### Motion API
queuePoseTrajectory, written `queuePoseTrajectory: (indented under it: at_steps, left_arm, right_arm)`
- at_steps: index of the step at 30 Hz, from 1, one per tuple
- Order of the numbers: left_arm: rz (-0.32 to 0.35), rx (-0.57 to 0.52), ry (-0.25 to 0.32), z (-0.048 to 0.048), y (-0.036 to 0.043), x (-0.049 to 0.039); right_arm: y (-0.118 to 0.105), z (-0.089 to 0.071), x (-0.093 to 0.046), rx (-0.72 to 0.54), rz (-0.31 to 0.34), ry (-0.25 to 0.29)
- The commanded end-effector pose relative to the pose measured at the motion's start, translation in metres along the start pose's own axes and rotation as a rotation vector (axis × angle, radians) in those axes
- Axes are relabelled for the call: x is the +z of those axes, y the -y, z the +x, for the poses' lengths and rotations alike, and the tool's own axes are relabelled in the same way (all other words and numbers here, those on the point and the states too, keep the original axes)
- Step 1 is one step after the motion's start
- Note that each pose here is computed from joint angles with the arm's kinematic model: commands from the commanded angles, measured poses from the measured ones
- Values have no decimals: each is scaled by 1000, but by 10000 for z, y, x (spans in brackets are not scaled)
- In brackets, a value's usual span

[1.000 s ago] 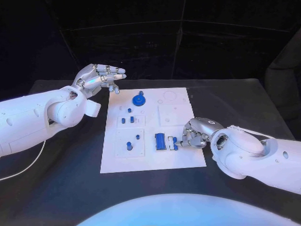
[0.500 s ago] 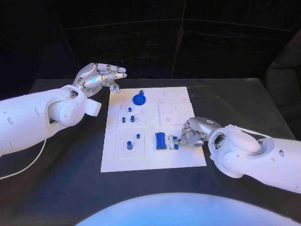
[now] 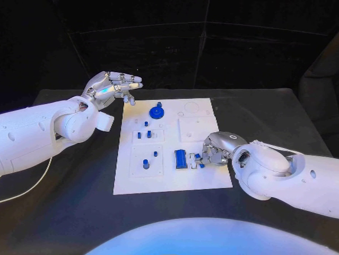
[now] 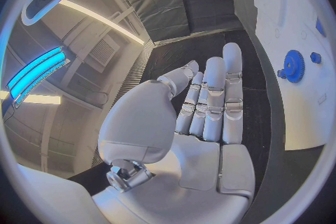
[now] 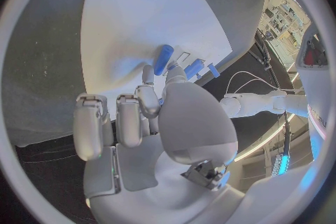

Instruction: Assemble the parts on the task board

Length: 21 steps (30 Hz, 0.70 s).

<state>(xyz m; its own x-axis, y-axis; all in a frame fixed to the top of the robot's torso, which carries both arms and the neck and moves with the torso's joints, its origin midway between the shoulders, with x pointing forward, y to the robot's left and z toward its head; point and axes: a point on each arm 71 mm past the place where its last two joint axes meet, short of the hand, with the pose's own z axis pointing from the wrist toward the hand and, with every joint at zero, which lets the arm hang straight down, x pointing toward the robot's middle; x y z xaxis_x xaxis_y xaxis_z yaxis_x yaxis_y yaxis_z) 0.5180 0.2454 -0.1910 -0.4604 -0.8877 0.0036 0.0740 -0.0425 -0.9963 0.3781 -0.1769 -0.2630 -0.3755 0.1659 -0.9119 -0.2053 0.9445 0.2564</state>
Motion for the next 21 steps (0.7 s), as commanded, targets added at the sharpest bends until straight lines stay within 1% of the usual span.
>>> queuePoseTrajectory:
  at_steps: [1, 11, 21]
  left_arm:
    - [7, -9, -10, 10, 14, 2]
    - [6, -10, -10, 7, 13, 1]
    - [4, -11, -13, 10, 10, 4]
  right_arm:
    - [-2, -5, 1, -55, -7, 11]
    - [36, -20, -12, -61, -3, 23]
    - [55, -19, -21, -105, -12, 16]
